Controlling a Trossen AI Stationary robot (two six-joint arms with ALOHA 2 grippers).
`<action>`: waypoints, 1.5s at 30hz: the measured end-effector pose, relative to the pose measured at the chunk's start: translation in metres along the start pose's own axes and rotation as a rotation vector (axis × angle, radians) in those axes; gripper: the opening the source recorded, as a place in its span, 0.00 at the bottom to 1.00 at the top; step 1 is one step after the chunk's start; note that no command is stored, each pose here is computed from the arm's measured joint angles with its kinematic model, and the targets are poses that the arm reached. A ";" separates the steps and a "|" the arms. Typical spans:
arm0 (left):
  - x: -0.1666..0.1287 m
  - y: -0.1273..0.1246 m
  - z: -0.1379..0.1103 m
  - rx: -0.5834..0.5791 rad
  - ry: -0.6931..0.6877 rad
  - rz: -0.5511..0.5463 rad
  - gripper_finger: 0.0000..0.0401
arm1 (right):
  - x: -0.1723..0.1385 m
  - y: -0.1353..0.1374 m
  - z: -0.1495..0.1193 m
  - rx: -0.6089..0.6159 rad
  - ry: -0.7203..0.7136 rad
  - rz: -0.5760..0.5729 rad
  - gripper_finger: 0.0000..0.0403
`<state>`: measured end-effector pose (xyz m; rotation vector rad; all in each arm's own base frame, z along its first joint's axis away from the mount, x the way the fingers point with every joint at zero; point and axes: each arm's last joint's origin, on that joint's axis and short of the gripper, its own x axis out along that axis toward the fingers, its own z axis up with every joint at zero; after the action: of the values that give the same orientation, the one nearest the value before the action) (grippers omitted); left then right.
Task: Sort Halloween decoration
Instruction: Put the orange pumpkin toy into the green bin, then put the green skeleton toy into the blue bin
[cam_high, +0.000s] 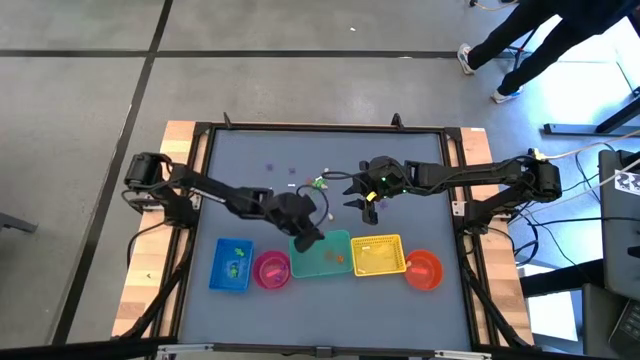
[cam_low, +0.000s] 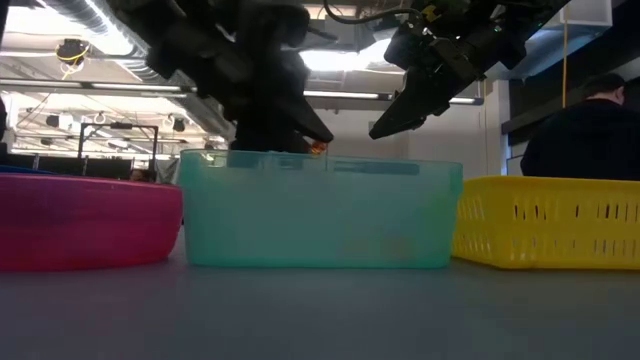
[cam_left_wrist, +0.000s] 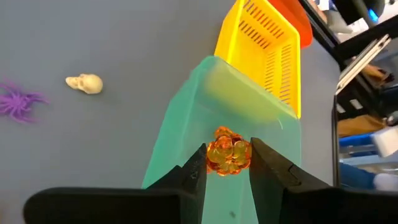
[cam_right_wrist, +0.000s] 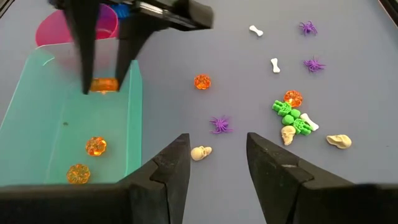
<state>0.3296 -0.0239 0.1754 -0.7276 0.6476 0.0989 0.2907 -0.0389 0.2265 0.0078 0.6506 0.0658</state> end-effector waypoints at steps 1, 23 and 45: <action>0.000 -0.003 -0.003 0.009 -0.004 0.007 0.19 | 0.000 0.000 0.000 0.000 0.000 0.000 0.39; 0.001 -0.016 -0.017 0.130 -0.062 0.089 0.51 | -0.001 -0.007 -0.001 0.008 0.024 -0.229 0.39; 0.001 -0.016 -0.015 0.129 -0.098 0.117 0.50 | -0.001 -0.084 -0.044 0.597 0.175 -0.547 0.39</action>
<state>0.3269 -0.0457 0.1756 -0.5569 0.5967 0.1975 0.2685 -0.1231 0.1899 0.4012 0.8083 -0.6631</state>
